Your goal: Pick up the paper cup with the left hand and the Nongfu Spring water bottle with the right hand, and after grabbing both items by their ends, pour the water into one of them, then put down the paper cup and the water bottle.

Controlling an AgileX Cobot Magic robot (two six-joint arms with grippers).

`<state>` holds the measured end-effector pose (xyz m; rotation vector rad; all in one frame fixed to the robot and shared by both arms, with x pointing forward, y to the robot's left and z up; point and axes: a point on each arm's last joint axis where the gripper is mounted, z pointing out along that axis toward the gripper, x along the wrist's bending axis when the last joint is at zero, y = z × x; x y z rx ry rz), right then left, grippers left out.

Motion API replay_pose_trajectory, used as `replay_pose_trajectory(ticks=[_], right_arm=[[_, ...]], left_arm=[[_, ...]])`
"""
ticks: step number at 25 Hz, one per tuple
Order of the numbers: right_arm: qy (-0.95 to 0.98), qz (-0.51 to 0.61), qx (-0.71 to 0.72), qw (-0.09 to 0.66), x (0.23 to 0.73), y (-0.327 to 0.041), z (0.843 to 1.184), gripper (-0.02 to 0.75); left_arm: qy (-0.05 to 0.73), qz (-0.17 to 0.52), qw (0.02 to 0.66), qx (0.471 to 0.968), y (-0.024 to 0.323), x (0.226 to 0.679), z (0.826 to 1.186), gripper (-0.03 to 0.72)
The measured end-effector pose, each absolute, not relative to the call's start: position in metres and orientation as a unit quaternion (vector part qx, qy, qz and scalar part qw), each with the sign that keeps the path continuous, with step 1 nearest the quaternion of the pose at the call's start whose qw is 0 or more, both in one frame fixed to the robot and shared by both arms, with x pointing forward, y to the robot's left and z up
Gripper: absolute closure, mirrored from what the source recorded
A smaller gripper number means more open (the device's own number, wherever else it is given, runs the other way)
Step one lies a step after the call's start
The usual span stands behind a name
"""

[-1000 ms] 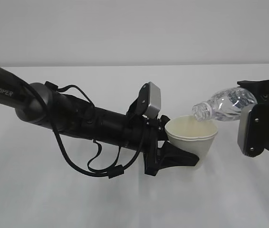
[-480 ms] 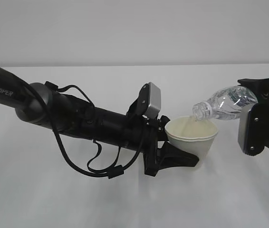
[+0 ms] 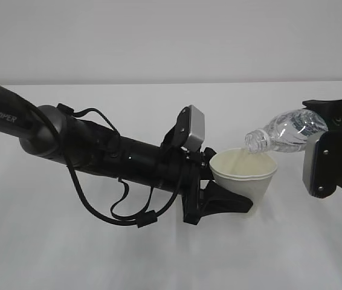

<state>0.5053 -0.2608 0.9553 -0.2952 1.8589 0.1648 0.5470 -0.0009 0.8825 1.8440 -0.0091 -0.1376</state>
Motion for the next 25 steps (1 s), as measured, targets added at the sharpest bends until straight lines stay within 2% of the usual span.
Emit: replay_pose_trajectory(ticks=[25], right_arm=[[0.795, 0.066, -0.127, 0.589, 0.5062, -0.2613, 0.9563, 0.339]], left_arm=[[-0.005, -0.064, 0.598, 0.799, -0.0006, 0.5461, 0.8818, 0.261]])
